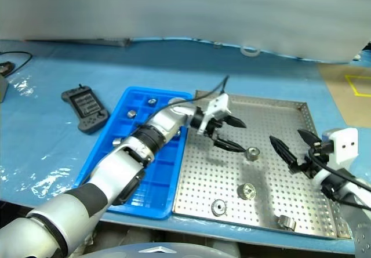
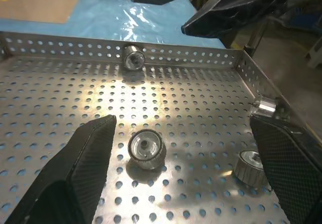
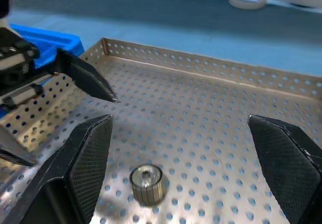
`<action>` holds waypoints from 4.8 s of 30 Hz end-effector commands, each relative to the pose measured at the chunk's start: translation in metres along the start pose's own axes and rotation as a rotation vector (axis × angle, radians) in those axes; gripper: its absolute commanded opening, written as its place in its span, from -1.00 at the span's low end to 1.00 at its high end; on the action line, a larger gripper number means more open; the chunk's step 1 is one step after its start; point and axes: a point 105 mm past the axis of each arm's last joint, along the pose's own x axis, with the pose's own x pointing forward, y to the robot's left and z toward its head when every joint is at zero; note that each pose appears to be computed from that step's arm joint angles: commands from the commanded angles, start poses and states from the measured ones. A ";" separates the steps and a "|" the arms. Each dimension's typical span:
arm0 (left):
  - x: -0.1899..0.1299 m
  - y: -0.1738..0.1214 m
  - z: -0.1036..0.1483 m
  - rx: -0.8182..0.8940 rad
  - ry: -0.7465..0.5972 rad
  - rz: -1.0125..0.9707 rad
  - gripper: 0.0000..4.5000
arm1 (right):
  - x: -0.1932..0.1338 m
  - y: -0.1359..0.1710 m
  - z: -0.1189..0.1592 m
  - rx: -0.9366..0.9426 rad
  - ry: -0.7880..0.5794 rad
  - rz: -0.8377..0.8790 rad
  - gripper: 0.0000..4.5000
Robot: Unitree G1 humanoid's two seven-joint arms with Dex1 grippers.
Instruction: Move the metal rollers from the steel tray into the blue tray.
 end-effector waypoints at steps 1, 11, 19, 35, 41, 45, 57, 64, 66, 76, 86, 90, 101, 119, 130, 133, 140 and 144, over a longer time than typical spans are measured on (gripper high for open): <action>0.029 -0.001 0.010 0.056 0.030 0.023 0.98 | -0.013 -0.001 0.018 -0.055 -0.071 -0.065 1.00; 0.073 -0.014 0.007 0.003 0.050 0.078 0.98 | -0.021 0.003 0.012 -0.049 -0.075 -0.138 1.00; 0.090 -0.034 -0.001 0.007 0.073 0.000 0.98 | -0.025 0.007 0.007 -0.043 -0.063 -0.164 1.00; 0.092 -0.033 -0.039 0.000 0.205 0.103 0.32 | -0.031 0.015 -0.012 -0.012 -0.025 -0.215 1.00; 0.083 -0.035 -0.046 -0.010 0.226 0.044 -0.19 | -0.023 0.016 -0.013 -0.005 -0.030 -0.195 1.00; 0.072 -0.020 -0.032 -0.070 0.162 0.100 -0.19 | -0.017 0.015 -0.010 -0.013 -0.037 -0.170 1.00; 0.019 0.026 0.055 -0.010 -0.146 0.196 -0.19 | 0.008 0.011 -0.003 -0.033 -0.054 -0.075 1.00; -0.087 0.050 0.067 0.107 -0.190 0.289 -0.19 | 0.035 0.024 0.028 -0.060 -0.124 0.104 1.00; -0.117 0.049 0.055 0.126 -0.151 0.327 -0.19 | 0.045 0.029 0.037 -0.080 -0.132 0.165 1.00; -0.220 -0.014 0.036 0.077 -0.106 0.496 -0.19 | 0.091 0.069 0.058 -0.125 -0.120 0.511 1.00; -0.240 -0.082 -0.017 -0.093 0.027 0.667 -0.19 | 0.115 0.104 0.044 -0.129 -0.060 0.747 1.00; -0.240 -0.092 -0.028 -0.146 0.019 0.712 -0.19 | 0.114 0.112 0.045 -0.124 -0.066 0.796 1.00; -0.232 -0.109 -0.066 -0.230 0.048 0.729 -0.19 | 0.101 0.126 0.031 -0.108 0.004 0.903 1.00; -0.195 -0.098 -0.081 -0.329 0.038 0.675 -0.19 | 0.108 0.114 0.027 -0.126 0.006 0.819 1.00; -0.191 -0.090 -0.081 -0.314 0.088 0.676 0.82 | 0.112 0.109 0.031 -0.132 -0.012 0.801 1.00; -0.194 -0.086 -0.077 -0.318 0.072 0.693 0.82 | 0.112 0.108 0.031 -0.130 -0.013 0.792 1.00; -0.195 -0.060 -0.058 -0.258 -0.002 0.695 0.82 | 0.111 0.104 0.032 -0.129 -0.020 0.769 1.00; -0.184 -0.038 -0.023 -0.223 -0.091 0.597 0.82 | 0.110 0.093 0.043 -0.136 -0.053 0.708 1.00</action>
